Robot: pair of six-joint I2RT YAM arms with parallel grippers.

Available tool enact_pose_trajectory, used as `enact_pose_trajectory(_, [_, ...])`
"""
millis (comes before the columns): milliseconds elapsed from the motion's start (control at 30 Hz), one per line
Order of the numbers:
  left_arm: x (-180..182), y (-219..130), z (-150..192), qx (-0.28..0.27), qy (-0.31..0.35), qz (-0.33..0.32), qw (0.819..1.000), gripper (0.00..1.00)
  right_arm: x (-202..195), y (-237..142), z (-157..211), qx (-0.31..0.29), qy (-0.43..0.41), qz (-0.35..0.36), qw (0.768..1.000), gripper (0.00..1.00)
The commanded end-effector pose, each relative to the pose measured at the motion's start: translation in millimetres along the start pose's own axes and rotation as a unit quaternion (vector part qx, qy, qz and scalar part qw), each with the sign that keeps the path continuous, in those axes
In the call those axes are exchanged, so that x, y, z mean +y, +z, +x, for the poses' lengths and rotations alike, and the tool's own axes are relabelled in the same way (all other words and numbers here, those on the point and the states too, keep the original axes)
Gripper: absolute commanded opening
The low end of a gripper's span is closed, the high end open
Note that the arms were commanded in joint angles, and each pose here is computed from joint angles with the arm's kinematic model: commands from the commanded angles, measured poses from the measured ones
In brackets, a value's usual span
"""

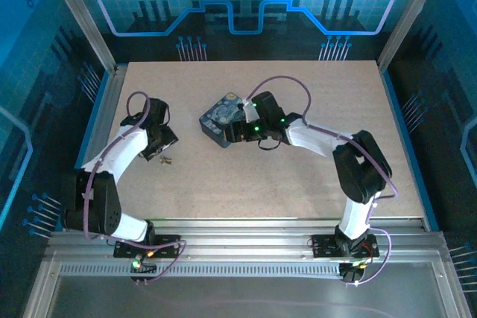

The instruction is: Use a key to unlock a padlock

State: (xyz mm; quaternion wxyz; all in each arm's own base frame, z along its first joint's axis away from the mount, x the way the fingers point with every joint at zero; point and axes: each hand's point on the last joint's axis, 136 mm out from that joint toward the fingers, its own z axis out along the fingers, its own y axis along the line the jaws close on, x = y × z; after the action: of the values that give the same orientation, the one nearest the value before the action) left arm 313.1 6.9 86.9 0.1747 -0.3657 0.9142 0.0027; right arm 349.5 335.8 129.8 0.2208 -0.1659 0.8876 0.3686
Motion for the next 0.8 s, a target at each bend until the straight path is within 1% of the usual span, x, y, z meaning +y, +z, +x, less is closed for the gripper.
enact_pose_trajectory(0, [11, 18, -4, 0.005, 0.0, -0.023, 1.0, 0.59, -5, -13, 15, 0.013, -0.011, 0.019, 1.0, 0.63])
enact_pose_trajectory(33, [13, 23, -3, 0.012, 0.001, -0.028, 1.0, 0.58, -6, -14, 17, 0.013, -0.01, 0.022, 1.0, 0.63])
enact_pose_trajectory(167, [16, 40, 8, 0.037, -0.002, -0.038, 0.999, 0.57, -11, -14, 26, 0.016, -0.004, 0.027, 0.999, 0.62])
enact_pose_trajectory(367, [23, 59, 17, 0.047, 0.002, -0.055, 0.997, 0.52, -12, -13, 32, 0.021, 0.004, 0.023, 1.0, 0.59])
enact_pose_trajectory(600, [29, 71, 27, 0.061, 0.005, -0.065, 0.996, 0.37, -15, -16, 35, 0.022, 0.01, 0.031, 0.999, 0.57])
enact_pose_trajectory(767, [22, 67, 29, 0.065, 0.007, -0.04, 0.997, 0.17, -18, -18, 40, 0.023, 0.017, 0.039, 0.999, 0.56])
